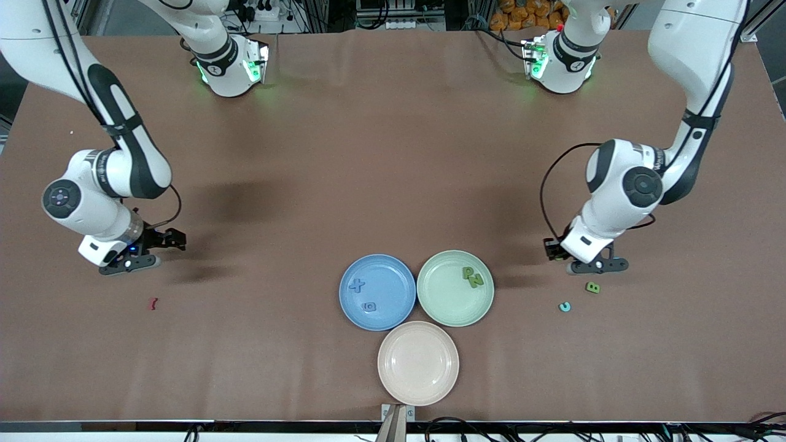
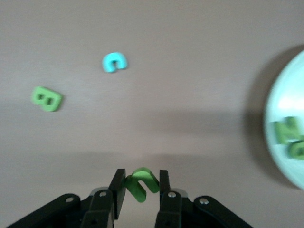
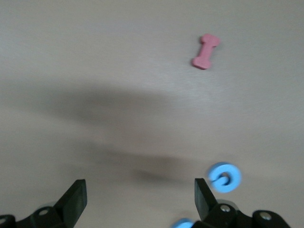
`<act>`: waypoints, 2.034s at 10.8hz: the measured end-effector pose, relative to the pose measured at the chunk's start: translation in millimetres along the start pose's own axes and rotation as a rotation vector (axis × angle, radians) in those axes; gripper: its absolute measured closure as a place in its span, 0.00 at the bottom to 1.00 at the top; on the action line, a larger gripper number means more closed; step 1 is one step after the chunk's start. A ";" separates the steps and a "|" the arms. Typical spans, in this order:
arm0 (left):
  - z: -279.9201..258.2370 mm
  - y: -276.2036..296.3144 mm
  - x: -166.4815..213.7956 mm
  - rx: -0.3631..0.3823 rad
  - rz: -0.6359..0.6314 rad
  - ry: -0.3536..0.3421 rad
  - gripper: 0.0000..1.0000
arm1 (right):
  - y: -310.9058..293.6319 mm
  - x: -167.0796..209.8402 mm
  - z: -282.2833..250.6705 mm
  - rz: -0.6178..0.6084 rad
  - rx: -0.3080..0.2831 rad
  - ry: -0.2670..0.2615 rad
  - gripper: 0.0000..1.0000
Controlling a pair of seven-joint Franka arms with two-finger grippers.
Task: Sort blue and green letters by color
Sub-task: 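Drop the green u into the green plate while the right gripper grasps the c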
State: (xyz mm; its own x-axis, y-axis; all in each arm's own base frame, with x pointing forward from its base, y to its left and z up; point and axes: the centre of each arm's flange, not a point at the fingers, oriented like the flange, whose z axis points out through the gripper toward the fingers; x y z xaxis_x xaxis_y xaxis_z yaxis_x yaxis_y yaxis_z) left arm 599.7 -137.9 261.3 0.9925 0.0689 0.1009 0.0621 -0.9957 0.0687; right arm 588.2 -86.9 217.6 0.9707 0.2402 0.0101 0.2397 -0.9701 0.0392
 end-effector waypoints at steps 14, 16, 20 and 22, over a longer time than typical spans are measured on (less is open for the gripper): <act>32.3 148.0 38.2 0.028 -0.160 -0.012 0.02 | 92.3 -3.9 52.4 -0.137 0.025 -0.010 0.00; 29.6 112.2 45.7 0.065 -0.071 -0.028 0.00 | 91.9 -4.8 53.3 -0.138 0.029 -0.018 0.00; 33.4 23.0 63.8 0.112 0.146 -0.047 0.00 | 102.4 -9.1 49.2 -0.133 0.035 -0.032 0.48; 33.5 -25.2 73.6 0.106 0.257 -0.065 0.00 | 105.6 -9.4 46.7 -0.148 0.033 -0.029 0.66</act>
State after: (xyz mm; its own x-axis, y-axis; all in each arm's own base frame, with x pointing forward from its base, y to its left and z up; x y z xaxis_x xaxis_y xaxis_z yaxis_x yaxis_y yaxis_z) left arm 674.7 -109.8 233.7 0.9816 -0.1874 0.0373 -0.1852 -0.9812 -0.0549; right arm 605.3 -193.3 175.0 0.9247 0.3801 -0.0223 0.3803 -0.9249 0.0048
